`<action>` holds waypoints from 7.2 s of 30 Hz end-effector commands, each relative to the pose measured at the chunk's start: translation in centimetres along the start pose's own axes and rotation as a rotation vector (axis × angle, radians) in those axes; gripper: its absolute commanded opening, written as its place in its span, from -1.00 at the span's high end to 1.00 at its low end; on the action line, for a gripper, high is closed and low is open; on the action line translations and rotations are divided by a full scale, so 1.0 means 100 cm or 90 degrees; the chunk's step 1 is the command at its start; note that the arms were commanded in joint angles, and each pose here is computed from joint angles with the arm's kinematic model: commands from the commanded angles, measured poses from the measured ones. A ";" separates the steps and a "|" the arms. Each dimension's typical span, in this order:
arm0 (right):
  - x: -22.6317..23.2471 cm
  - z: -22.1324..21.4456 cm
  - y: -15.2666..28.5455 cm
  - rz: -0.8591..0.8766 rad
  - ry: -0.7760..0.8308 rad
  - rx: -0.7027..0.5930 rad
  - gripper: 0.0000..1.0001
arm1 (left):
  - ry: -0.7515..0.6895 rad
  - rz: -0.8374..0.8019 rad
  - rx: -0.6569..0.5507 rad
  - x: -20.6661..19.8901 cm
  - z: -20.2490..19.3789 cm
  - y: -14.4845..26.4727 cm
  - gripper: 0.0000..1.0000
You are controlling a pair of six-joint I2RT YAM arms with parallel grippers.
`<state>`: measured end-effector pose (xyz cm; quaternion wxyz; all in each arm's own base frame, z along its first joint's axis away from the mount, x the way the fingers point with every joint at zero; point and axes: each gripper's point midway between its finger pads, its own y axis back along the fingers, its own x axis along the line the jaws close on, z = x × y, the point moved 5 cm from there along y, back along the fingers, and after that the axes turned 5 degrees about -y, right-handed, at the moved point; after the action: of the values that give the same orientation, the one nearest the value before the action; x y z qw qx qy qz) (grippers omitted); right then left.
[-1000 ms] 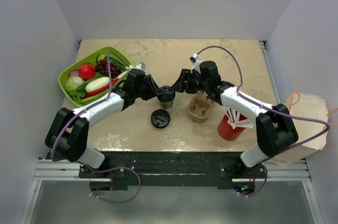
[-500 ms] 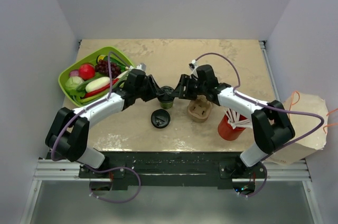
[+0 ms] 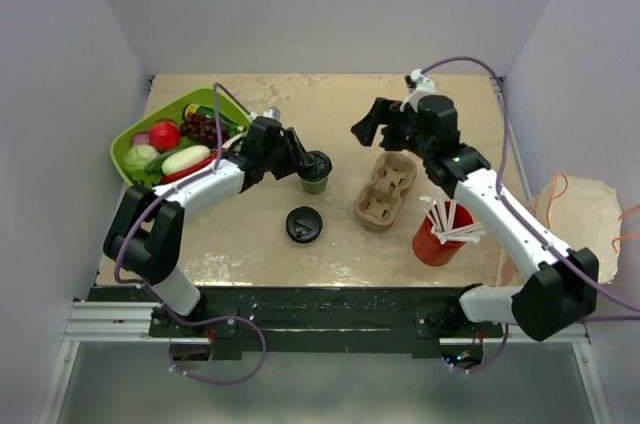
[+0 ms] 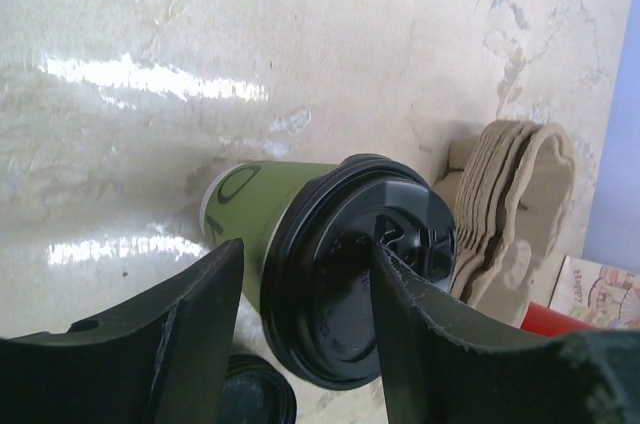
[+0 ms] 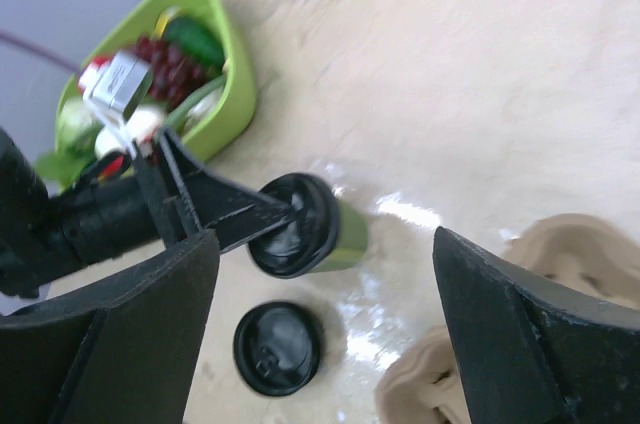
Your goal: Pack the takeout coffee
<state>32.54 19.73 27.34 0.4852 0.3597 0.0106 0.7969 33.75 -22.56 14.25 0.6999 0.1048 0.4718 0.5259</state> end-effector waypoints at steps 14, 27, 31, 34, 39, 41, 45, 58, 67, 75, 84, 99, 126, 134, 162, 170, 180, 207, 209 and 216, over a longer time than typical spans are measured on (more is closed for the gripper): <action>-0.061 0.029 0.045 -0.232 0.055 -0.058 -0.89 | -0.042 0.039 -0.111 0.010 0.059 -0.011 -0.23; -0.052 0.013 0.027 -0.143 0.069 0.005 -0.81 | -0.080 -0.075 -0.011 -0.008 0.008 0.005 -0.14; -0.026 0.000 0.011 -0.025 0.121 0.063 -0.78 | -0.077 -0.064 -0.040 -0.009 0.015 0.022 -0.33; 0.000 -0.024 -0.009 0.013 0.206 0.124 -0.79 | -0.086 -0.035 -0.072 -0.008 0.025 0.036 -0.62; 0.024 -0.058 -0.032 0.275 0.528 0.207 -0.68 | -0.104 0.018 -0.127 0.002 0.038 0.069 -0.99; 0.025 -0.054 -0.043 0.336 0.677 0.156 -0.78 | -0.107 0.024 -0.135 0.008 0.036 0.086 -0.99; 0.018 -0.082 -0.072 0.468 0.711 0.335 -0.79 | -0.099 0.057 -0.120 0.028 0.027 0.112 -0.99; 0.001 -0.111 -0.107 0.645 0.739 0.536 -0.57 | -0.060 0.140 -0.134 0.066 0.009 0.148 -0.99; -0.005 -0.122 -0.107 0.628 0.709 0.578 0.19 | -0.063 0.148 -0.133 0.067 0.015 0.144 -0.99; 0.015 -0.082 -0.097 0.559 0.779 0.490 0.96 | -0.066 0.139 -0.142 0.063 0.019 0.146 -0.99; 0.003 -0.081 -0.073 0.434 0.734 0.499 -0.06 | -0.070 0.140 -0.147 0.063 0.020 0.149 -0.99; -0.028 -0.111 -0.084 0.333 0.632 0.601 -0.08 | -0.066 0.101 -0.107 0.063 0.006 0.132 -0.99; 0.016 -0.002 -0.072 0.099 0.650 0.130 1.00 | -0.064 0.104 -0.136 0.058 0.017 0.139 -0.99; -0.023 0.069 -0.103 -0.267 0.599 -0.195 1.00 | -0.054 0.133 -0.164 0.059 0.026 0.147 -0.99; -0.102 0.038 -0.175 -0.640 0.689 -0.166 0.73 | -0.045 0.263 -0.217 0.077 0.044 0.179 -0.99; -0.104 0.021 -0.183 -0.642 0.705 -0.135 0.73 | -0.054 0.261 -0.245 0.072 0.053 0.192 -0.99; -0.089 0.021 -0.178 -0.619 0.638 -0.146 -0.19 | -0.080 0.277 -0.254 0.069 0.059 0.211 -0.99; -0.099 -0.027 -0.005 -0.309 0.016 0.100 -0.70 | -0.152 -0.009 -0.090 0.025 0.039 0.119 -0.99; -0.100 -0.037 -0.007 -0.316 0.035 0.137 -0.57 | -0.149 0.000 -0.070 0.028 0.036 0.113 -0.99; -0.101 -0.058 -0.029 -0.363 0.097 0.198 -0.29 | -0.146 0.010 -0.063 0.031 0.034 0.111 -0.99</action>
<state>33.69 14.99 16.25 0.6107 0.3733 0.2384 0.6564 28.88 -13.79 20.33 0.7306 0.1455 0.3823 0.5467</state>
